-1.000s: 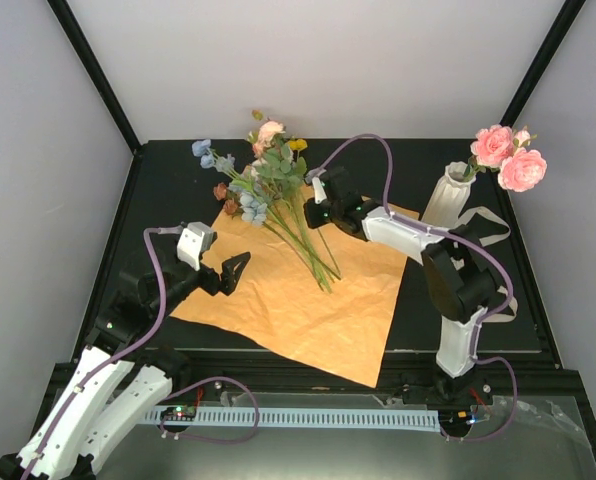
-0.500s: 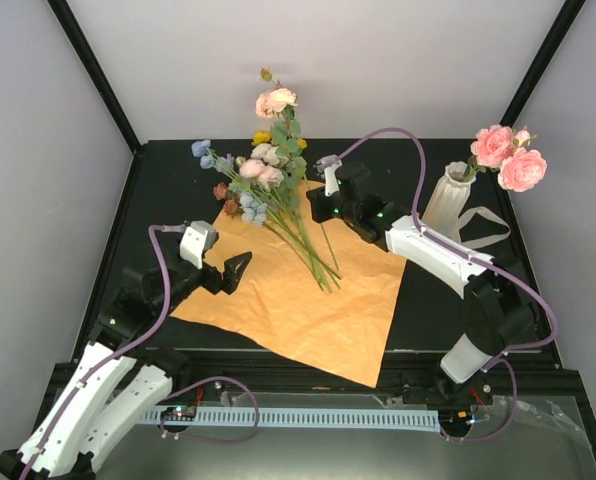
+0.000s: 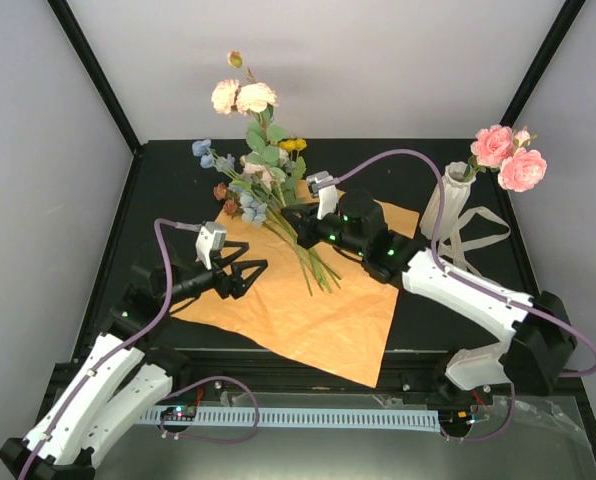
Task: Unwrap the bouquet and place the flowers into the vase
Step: Pick up the fake flower from the wrapping paper.
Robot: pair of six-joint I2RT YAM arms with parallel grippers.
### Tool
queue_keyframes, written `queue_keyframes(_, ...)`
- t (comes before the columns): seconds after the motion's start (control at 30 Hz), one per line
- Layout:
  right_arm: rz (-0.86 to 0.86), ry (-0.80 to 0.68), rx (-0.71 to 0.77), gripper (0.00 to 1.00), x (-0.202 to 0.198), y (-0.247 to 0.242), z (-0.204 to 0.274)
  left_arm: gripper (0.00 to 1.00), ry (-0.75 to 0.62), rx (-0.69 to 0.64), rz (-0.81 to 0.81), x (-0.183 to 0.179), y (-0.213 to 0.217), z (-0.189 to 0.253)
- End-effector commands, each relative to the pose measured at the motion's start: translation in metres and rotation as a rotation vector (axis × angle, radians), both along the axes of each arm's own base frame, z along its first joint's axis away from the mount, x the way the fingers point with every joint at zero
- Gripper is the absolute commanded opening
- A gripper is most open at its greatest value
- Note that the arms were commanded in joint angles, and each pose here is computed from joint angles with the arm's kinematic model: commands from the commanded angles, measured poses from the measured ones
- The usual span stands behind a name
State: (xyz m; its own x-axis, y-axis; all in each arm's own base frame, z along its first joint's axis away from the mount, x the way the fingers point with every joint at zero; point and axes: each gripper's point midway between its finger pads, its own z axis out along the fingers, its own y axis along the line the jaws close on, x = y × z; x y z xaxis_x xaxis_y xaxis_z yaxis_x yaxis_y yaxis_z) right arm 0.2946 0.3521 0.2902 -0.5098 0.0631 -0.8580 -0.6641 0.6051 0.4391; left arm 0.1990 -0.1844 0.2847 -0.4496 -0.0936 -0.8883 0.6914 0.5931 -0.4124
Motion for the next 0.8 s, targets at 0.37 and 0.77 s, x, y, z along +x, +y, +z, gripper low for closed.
queue_keyframes(0.37,0.147,-0.118,0.476,0.01,-0.08,0.02,0.116,0.67,0.108,-0.291,-0.351,-0.03,-0.041,0.046)
queue_keyframes(0.77,0.27,-0.132,0.44,0.05,-0.109,0.029,0.111,0.02,0.024,-0.259,-0.317,-0.027,-0.039,0.041)
